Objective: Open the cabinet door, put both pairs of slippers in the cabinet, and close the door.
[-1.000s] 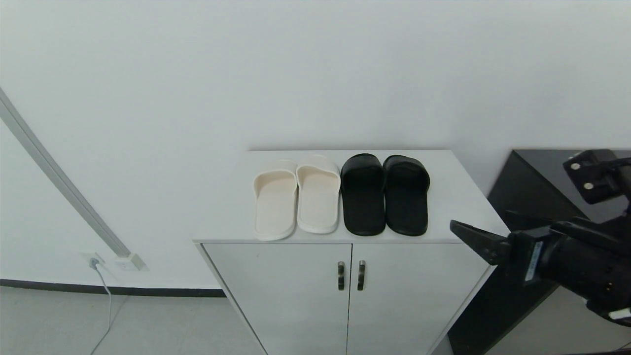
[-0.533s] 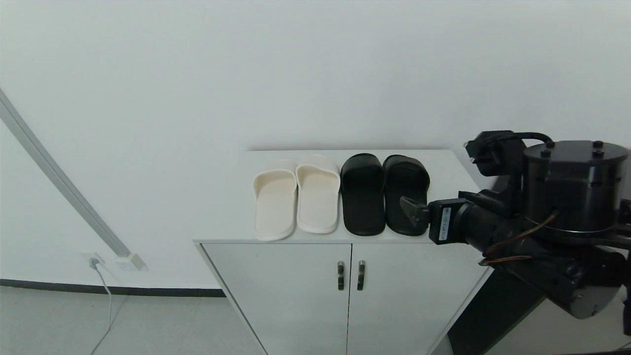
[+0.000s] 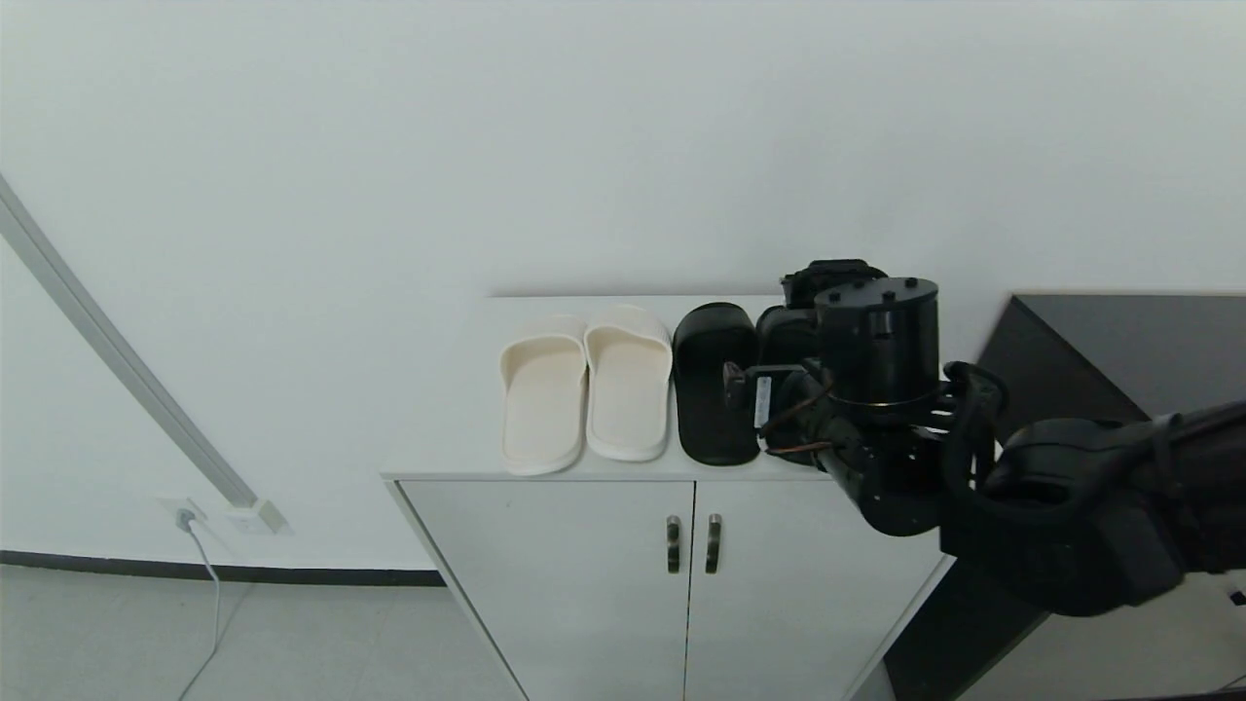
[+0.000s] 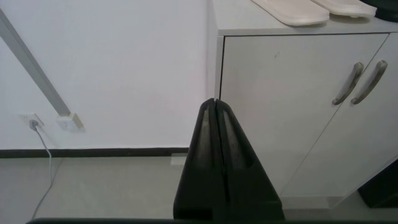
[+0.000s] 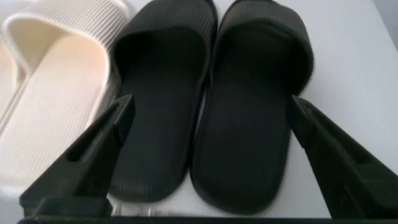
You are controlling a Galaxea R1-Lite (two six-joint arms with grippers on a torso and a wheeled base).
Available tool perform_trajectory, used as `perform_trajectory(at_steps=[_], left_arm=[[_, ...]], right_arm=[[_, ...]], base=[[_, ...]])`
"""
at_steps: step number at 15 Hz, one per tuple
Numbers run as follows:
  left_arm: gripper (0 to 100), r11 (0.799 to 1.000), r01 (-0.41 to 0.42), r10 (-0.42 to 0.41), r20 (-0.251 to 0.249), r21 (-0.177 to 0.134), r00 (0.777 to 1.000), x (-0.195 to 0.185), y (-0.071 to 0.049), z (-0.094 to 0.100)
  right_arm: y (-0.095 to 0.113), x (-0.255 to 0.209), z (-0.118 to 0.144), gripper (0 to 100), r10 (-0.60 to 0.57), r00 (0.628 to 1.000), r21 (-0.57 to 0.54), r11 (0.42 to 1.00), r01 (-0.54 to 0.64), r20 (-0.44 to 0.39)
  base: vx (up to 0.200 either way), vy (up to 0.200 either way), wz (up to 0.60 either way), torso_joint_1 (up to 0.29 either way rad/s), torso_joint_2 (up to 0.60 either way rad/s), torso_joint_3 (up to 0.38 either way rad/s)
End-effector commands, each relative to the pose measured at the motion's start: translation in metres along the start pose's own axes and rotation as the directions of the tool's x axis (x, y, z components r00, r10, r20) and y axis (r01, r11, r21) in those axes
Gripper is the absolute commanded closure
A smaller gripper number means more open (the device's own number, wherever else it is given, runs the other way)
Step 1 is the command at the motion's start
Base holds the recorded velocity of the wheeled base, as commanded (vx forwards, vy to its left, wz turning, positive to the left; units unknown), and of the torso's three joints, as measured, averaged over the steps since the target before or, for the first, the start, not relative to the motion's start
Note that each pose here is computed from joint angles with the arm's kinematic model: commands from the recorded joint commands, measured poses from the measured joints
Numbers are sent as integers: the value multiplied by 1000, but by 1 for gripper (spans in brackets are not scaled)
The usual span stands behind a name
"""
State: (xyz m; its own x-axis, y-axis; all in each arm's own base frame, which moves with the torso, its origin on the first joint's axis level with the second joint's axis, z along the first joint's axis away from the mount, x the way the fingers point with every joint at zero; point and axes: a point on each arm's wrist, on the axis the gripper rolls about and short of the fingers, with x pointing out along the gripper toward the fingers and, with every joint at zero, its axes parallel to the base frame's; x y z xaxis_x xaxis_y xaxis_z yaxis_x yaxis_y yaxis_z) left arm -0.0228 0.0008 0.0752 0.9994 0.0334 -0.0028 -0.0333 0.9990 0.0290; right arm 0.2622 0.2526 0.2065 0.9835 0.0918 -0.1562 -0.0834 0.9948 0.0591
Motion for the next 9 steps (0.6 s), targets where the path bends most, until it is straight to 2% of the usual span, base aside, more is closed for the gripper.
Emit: perform_trajectory(at_steps=[1, 9], left_arm=[[100, 1000, 0, 0, 0, 0, 1000, 0, 0, 0], [100, 1000, 0, 0, 0, -1, 1000, 0, 0, 0]], right_arm=[[10, 25, -15, 0, -32, 999, -18, 999, 32, -16], [5, 91, -14, 0, -104, 994, -2, 995, 105, 25]], base=[[0, 0, 0, 0, 0, 0], [0, 0, 0, 0, 0, 0]])
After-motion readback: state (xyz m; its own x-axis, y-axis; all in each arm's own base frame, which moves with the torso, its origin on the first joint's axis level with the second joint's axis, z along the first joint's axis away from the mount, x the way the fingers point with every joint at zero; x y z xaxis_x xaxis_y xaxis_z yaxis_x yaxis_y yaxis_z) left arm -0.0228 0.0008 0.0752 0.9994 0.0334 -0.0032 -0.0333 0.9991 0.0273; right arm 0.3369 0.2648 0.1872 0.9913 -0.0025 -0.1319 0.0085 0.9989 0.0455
